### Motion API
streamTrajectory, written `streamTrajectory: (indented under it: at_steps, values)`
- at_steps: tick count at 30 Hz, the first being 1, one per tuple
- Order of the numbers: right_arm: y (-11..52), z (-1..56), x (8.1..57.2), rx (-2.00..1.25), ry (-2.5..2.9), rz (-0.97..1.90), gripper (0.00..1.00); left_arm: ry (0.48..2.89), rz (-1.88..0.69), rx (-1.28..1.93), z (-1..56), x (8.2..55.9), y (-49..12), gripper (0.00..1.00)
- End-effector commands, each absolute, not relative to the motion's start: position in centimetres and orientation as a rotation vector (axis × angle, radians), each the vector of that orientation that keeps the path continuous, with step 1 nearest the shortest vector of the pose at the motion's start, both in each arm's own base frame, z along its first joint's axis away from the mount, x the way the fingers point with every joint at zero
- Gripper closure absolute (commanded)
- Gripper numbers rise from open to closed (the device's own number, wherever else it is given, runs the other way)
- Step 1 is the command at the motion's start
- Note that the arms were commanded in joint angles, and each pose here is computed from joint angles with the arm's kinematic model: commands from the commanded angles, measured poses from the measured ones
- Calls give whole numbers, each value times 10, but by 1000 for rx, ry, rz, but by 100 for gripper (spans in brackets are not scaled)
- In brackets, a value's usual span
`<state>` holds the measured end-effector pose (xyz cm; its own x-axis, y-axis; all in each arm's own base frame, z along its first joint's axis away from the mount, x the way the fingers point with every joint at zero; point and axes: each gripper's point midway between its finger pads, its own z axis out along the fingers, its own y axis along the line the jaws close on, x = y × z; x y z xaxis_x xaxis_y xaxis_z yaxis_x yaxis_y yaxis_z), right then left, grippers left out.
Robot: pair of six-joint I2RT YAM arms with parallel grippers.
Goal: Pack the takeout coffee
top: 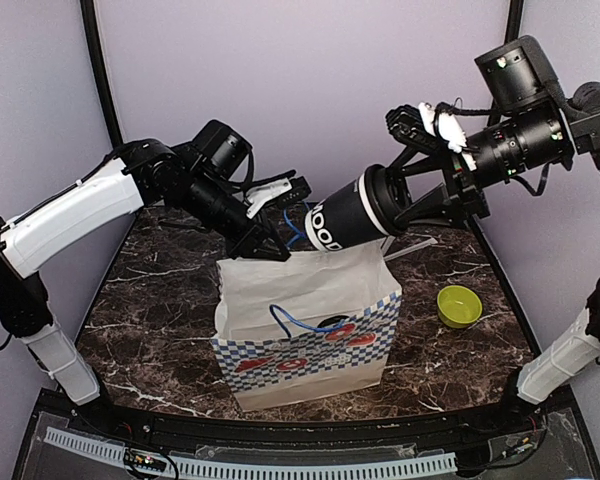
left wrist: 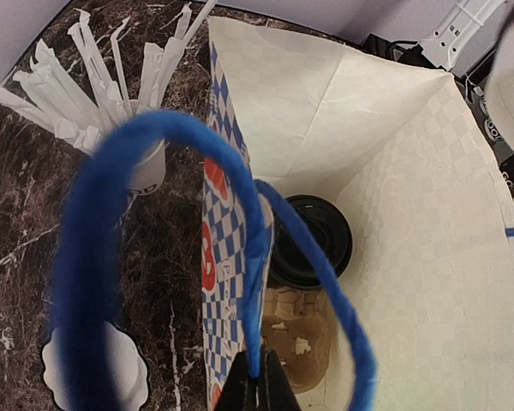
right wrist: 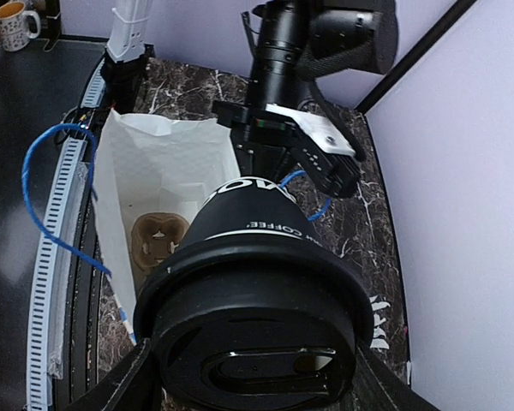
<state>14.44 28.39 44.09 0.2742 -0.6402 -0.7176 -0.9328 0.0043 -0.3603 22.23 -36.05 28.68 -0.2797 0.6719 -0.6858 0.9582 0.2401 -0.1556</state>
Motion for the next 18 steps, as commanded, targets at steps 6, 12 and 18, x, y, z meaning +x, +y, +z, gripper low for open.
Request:
streamTrajectory:
  at_steps: [6, 12, 18]
  values:
    - [321, 395, 134, -1888, 1445, 309, 54, 1988, -749, 1477, 306, 226, -361, 100]
    - [349, 366, 127, -1980, 1427, 199, 57, 2007, -752, 1468, 306, 224, -358, 75]
    - [365, 350, 113, -2065, 1409, 125, 59, 1934, -744, 1413, 332, 214, -342, 40]
